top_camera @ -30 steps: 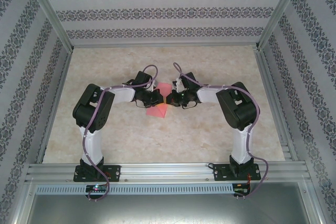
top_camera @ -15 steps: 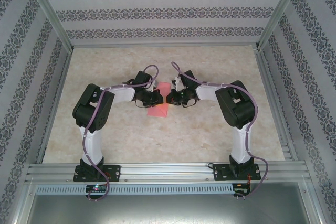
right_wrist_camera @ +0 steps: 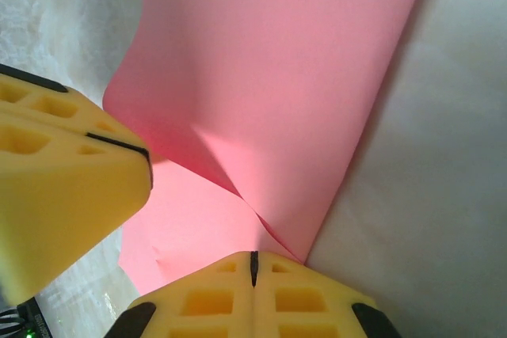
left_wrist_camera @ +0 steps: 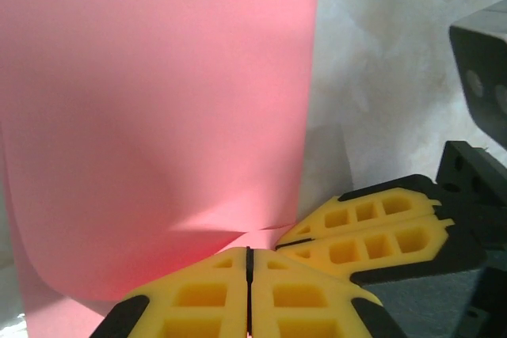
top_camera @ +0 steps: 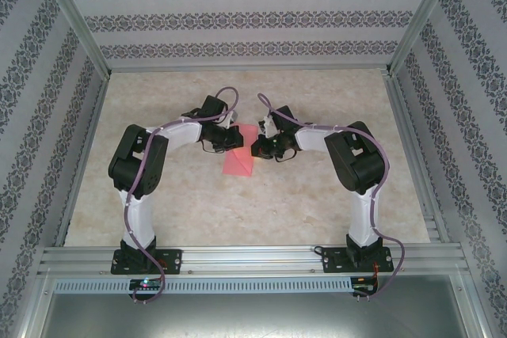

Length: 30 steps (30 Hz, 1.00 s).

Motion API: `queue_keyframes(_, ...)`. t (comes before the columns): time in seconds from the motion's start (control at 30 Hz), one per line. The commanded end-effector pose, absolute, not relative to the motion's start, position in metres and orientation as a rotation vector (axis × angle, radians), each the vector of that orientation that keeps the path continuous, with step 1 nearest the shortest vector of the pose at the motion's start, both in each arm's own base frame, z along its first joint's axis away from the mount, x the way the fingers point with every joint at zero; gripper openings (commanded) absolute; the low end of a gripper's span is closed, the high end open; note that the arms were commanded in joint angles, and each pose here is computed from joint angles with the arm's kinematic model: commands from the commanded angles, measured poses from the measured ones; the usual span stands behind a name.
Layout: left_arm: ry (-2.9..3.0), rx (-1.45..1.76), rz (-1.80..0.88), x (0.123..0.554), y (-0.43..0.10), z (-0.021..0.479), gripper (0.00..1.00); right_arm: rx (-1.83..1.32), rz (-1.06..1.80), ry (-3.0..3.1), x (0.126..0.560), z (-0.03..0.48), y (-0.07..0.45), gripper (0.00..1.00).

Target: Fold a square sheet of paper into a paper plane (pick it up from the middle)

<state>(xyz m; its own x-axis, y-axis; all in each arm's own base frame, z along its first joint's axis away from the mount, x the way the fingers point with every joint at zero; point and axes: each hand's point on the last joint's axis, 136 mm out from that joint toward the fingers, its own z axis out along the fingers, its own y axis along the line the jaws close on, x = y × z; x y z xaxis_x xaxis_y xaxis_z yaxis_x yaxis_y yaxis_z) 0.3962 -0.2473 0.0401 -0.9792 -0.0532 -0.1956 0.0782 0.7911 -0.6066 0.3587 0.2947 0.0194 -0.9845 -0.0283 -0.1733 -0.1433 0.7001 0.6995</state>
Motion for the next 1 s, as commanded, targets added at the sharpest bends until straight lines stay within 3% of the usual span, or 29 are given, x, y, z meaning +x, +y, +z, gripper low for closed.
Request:
queue_keyframes(0.0, 2.848, 0.047, -0.903, 0.39, -0.237, 0.023, 0.09, -0.154, 1.116, 2.776, 0.361, 0.012, 0.292, 0.04)
queue_keyframes(0.17, 2.871, 0.044, -0.866, 0.388, -0.231, 0.015, 0.09, -0.158, 1.117, 2.766, 0.362, 0.016, 0.293, 0.05)
queue_keyframes(0.57, 2.902, 0.005, -0.773, 0.39, -0.216, 0.001, 0.09, -0.206, 1.118, 2.701, 0.358, 0.044, 0.295, 0.22)
queue_keyframes(0.97, 2.908, -0.009, -0.772, 0.39, -0.213, -0.005, 0.09, -0.295, 1.201, 2.745, 0.303, 0.054, 0.313, 0.17)
